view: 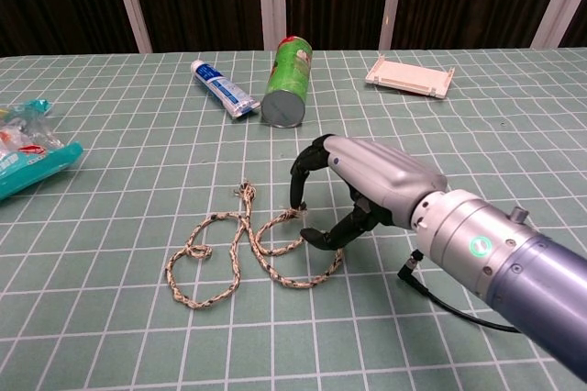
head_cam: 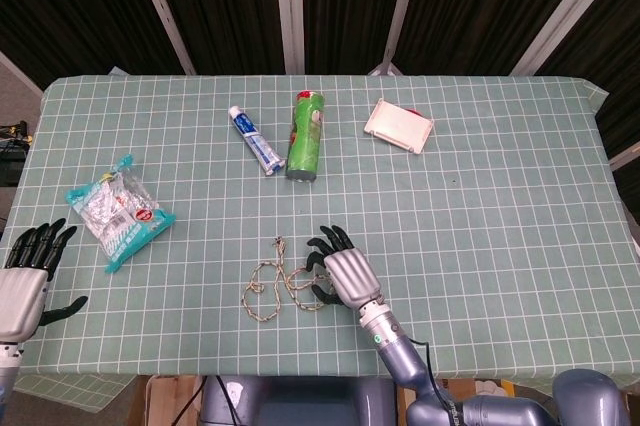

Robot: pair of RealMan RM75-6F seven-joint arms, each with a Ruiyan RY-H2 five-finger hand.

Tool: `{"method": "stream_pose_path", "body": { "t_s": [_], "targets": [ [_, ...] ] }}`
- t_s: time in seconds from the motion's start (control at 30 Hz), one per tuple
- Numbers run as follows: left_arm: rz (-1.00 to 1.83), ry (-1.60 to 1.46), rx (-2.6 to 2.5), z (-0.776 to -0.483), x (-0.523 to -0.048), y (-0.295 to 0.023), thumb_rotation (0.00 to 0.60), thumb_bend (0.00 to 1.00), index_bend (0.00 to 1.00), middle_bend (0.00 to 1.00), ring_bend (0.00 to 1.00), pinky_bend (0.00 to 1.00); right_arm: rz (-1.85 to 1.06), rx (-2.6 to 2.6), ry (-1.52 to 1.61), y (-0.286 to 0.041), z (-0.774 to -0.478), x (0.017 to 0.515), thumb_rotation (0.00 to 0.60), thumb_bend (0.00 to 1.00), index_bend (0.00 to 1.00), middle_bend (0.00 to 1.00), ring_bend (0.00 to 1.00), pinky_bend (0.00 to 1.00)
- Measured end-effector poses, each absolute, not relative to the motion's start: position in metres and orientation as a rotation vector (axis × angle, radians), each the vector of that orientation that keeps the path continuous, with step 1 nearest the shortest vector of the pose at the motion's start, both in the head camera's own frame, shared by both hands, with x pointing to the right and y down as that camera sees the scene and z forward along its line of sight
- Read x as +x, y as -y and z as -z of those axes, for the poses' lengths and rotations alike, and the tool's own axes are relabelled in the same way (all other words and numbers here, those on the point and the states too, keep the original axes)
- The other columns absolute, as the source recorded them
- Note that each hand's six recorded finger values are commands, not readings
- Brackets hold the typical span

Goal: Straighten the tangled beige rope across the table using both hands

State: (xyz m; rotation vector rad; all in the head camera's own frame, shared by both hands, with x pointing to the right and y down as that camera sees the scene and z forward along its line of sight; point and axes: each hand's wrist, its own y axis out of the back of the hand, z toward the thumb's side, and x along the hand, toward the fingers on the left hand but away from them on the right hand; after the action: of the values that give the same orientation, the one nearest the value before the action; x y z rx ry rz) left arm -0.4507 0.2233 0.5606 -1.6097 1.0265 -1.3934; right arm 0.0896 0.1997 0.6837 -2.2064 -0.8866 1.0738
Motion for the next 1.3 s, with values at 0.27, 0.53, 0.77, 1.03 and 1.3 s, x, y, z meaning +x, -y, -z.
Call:
{"method": "stream_pose_path", "body": {
  "t_s": [0.27, 0.53, 0.77, 1.03, 1.3],
  "targets": [
    [1.395, -1.032, -1.615, -0.561, -0.451, -0.223, 0.6, 0.05, 0.06, 0.0, 0.0, 0.0, -1.072, -2.212, 0.884, -0.2, -0.692, 0.076, 0.6, 0.34, 0.5, 0.25, 0.0, 0.0],
    [1.401, -1.036, -1.623, -0.563, -0.452, -0.222, 0.6, 0.05, 0.06, 0.0, 0.0, 0.0, -1.067, -2.209, 0.887, -0.196, -0.698, 0.063, 0.6, 0.34, 0.5, 0.25, 0.0, 0.0],
    [1.402, -1.039, -1.63, -0.564, -0.453, -0.221, 0.6, 0.05, 0.06, 0.0, 0.0, 0.0, -1.083, -2.199, 0.889, -0.193, -0.706, 0.058, 0.6, 0.34, 0.52, 0.25, 0.0, 0.0],
    [1.4, -1.037, -1.633, -0.564, -0.453, -0.221, 0.6, 0.05, 0.06, 0.0, 0.0, 0.0, -1.101, -2.2, 0.891, -0.195, -0.711, 0.059, 0.6, 0.36, 0.54, 0.25, 0.0, 0.0],
    [1.399, -1.038, -1.631, -0.563, -0.452, -0.222, 0.6, 0.05, 0.06, 0.0, 0.0, 0.0, -1.1, -2.205, 0.89, -0.197, -0.711, 0.059, 0.6, 0.39, 0.56, 0.26, 0.0, 0.0]
  ]
}}
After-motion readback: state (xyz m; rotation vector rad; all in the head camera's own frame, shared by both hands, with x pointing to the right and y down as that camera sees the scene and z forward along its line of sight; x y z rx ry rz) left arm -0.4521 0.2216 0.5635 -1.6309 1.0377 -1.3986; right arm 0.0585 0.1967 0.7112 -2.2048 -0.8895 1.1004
